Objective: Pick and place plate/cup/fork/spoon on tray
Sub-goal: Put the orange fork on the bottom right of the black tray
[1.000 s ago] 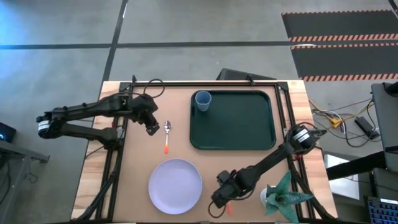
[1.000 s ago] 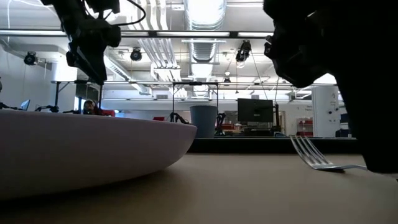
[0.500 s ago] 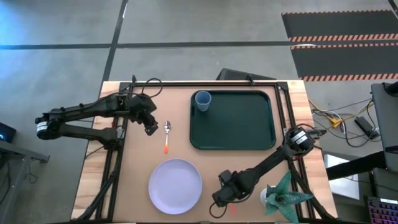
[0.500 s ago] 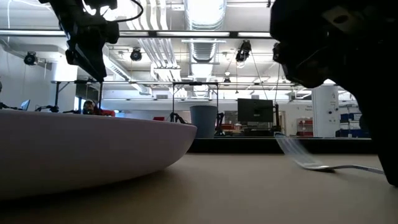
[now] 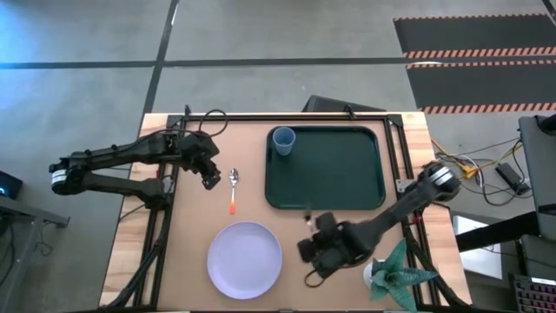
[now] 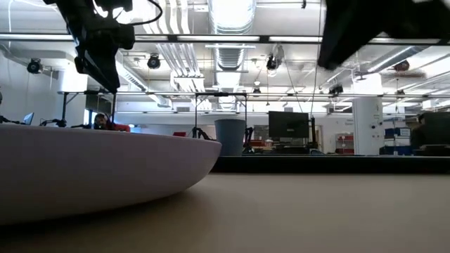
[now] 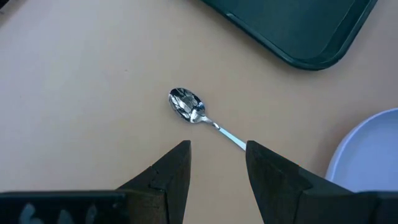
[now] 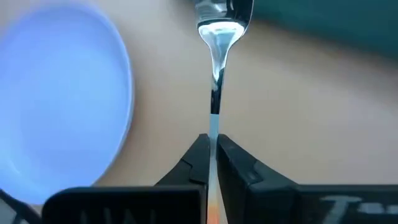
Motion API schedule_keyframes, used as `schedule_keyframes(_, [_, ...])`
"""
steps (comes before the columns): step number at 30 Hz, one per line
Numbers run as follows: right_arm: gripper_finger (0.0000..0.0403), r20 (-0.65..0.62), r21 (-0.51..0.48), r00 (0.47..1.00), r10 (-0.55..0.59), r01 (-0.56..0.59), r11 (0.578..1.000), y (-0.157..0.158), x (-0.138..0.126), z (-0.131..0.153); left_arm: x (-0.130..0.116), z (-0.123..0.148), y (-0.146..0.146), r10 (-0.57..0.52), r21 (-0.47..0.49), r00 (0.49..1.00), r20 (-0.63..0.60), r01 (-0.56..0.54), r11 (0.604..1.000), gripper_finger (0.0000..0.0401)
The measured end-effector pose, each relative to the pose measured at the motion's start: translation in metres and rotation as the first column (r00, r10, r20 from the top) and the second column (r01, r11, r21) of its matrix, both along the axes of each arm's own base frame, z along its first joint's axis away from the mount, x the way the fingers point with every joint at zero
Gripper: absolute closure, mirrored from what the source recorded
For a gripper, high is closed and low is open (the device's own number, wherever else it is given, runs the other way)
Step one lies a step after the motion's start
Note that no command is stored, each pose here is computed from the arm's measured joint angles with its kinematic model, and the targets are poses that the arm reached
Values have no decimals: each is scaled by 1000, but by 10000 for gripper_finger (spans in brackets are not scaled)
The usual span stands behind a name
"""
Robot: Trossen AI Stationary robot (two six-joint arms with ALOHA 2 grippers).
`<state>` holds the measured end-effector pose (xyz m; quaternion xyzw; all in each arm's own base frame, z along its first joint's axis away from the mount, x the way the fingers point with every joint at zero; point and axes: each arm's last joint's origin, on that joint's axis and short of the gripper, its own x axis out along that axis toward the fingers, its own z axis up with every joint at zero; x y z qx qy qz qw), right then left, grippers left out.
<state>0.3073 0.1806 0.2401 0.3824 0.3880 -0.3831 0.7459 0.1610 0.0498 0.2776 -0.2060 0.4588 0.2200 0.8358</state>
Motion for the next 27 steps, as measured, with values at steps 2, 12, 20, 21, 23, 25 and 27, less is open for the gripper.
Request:
schedule_keyframes(2, [394, -41, -88, 999, -25, 21, 996, -14, -15, 17, 0, -1, 0, 0, -1, 1000, -3, 0, 1000, 265])
schedule_keyframes(12, [395, -187, -216, 965, -184, 142, 966, -84, -83, 66, 0, -1, 0, 1, 1, 1000, -4, -1, 1000, 265])
schedule_keyframes(20, [395, -127, -175, 967, -221, 198, 964, -125, -125, 51, 0, -2, 0, 4, 7, 1000, -9, -4, 1000, 265])
schedule_keyframes(21, [395, -105, -160, 969, -223, 204, 966, -129, -131, 47, 0, -2, 0, 4, 7, 1000, -10, -4, 1000, 265])
schedule_keyframes(23, [395, -63, -131, 972, -228, 219, 967, -136, -141, 36, 0, -2, 0, 5, 8, 1000, -10, -5, 1000, 265])
schedule_keyframes(25, [395, -35, -114, 971, -237, 232, 966, -143, -150, 25, 0, -1, 0, 5, 9, 1000, -8, -5, 1000, 265])
schedule_keyframes(27, [395, -18, -97, 968, -252, 249, 964, -149, -159, 14, 0, -1, 0, 5, 10, 1000, -7, -5, 1000, 265])
